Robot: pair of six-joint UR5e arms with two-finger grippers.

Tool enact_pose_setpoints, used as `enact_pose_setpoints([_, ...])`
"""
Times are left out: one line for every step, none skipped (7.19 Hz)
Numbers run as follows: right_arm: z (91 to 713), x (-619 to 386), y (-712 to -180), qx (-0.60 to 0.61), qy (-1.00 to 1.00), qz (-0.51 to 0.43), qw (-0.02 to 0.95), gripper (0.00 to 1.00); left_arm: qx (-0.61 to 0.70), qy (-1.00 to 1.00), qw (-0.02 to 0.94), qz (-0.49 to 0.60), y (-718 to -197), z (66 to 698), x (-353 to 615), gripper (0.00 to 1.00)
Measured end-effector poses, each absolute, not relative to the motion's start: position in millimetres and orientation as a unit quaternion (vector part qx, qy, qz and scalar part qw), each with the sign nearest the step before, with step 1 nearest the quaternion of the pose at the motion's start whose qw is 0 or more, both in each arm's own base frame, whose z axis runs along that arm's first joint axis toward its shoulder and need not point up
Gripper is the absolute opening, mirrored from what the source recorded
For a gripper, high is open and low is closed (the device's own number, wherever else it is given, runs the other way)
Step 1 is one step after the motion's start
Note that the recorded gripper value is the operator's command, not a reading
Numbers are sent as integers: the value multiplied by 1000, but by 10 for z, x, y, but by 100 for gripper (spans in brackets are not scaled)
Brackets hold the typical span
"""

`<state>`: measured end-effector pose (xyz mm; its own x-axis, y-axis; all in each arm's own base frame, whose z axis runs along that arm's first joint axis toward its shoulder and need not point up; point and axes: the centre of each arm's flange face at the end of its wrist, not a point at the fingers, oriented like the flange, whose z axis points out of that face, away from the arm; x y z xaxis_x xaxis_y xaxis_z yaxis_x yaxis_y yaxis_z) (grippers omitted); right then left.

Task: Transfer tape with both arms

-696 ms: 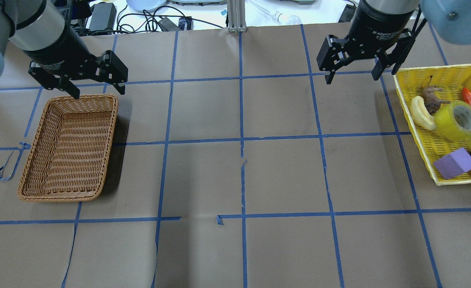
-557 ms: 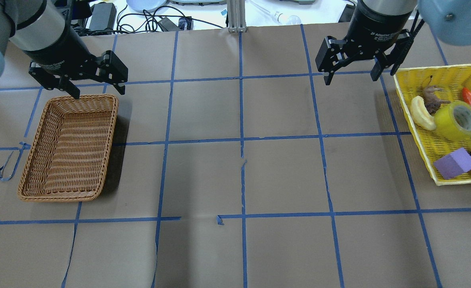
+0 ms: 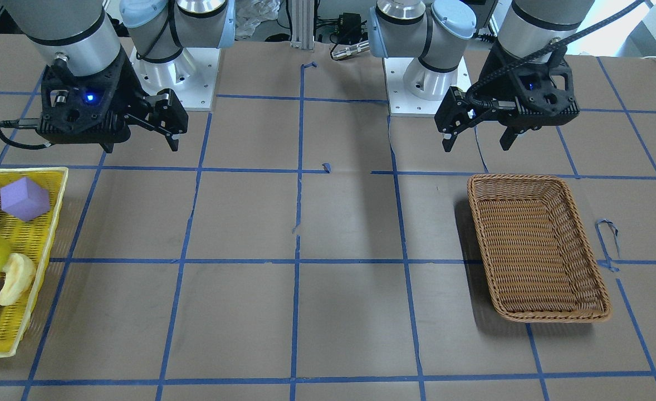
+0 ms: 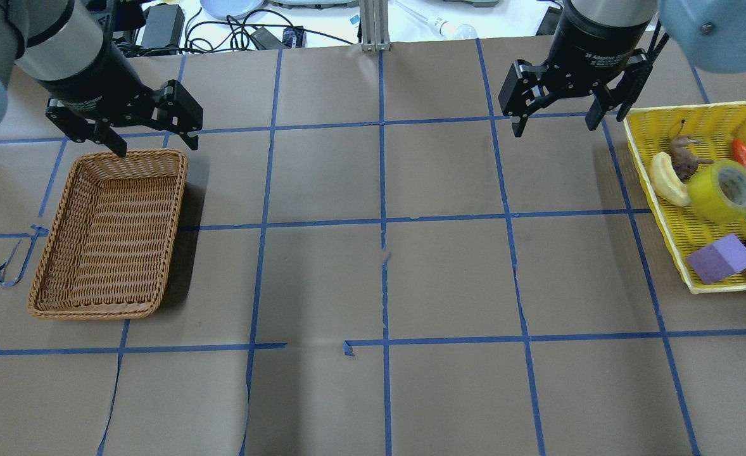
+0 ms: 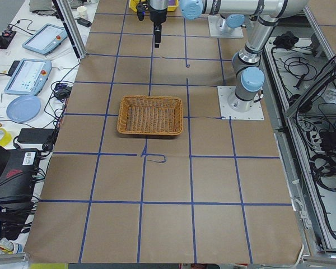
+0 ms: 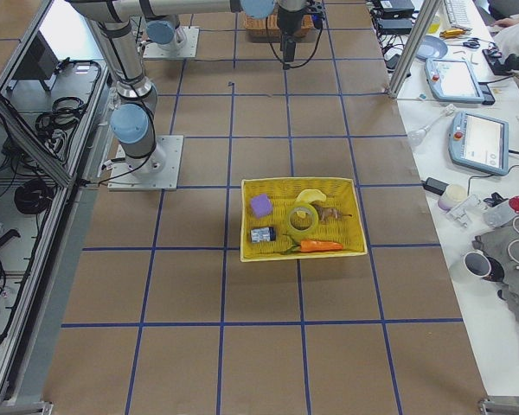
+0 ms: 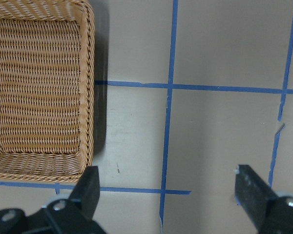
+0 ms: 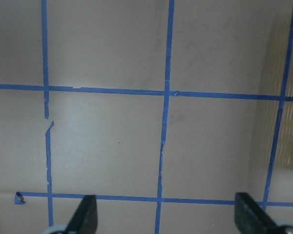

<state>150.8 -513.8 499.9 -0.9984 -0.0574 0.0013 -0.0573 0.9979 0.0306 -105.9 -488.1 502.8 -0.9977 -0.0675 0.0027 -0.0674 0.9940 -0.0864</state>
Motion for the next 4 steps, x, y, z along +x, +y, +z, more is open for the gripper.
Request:
enact_pose_setpoints([4992,1510,-5149,31,-999,-14,1,100,-34,998,0,-43,-4881,5028,-1059,100])
enact_pose_setpoints([4982,1504,-5161,32,-999,-14,1,100,-35,998,0,-43,-4881,5028,-1058,100])
enact_pose_setpoints([4978,1497,-5167,33,-999,-15,1,100,-34,998,0,-43,-4881,5028,-1059,100])
enact_pose_setpoints([4977,1492,-5168,31,-999,-15,1,100,-34,998,0,-43,-4880,5028,-1063,100])
